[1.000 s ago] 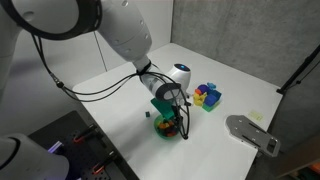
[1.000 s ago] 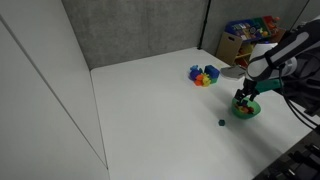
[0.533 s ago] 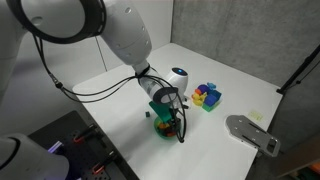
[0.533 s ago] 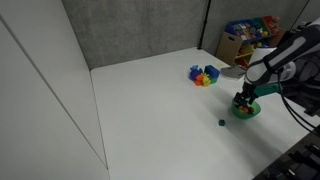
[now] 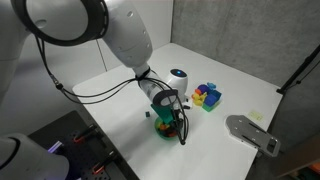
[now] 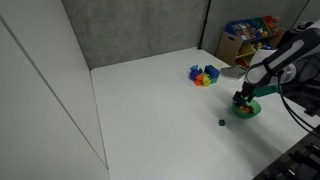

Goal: Take the blue block out of the bowl

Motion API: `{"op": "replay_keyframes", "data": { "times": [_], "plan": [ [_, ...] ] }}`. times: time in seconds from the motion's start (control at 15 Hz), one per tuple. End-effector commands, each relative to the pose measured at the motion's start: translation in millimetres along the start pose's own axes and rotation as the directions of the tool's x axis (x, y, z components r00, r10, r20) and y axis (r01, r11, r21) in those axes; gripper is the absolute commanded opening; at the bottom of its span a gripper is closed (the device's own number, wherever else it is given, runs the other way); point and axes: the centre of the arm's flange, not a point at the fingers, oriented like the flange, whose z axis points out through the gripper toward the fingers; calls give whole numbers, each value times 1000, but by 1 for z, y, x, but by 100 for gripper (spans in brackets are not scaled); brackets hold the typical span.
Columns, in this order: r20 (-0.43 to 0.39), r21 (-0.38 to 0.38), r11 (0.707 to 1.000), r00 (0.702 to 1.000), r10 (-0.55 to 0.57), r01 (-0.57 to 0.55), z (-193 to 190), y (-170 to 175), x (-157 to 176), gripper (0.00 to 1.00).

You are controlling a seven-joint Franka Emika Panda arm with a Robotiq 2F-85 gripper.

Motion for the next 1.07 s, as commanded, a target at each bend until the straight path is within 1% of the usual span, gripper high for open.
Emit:
{"op": "replay_keyframes", "data": {
  "times": [0.0,0.27,0.87,1.0],
  "plan": [
    [-52,-32,999,998,-26,25,-8,7,3,100],
    [-84,-62,997,995,-47,42,-12,12,7,100],
    [-95,-107,992,993,-72,62,-8,19,10,100],
    [-92,-106,993,993,-71,61,-7,22,10,100]
  ]
}}
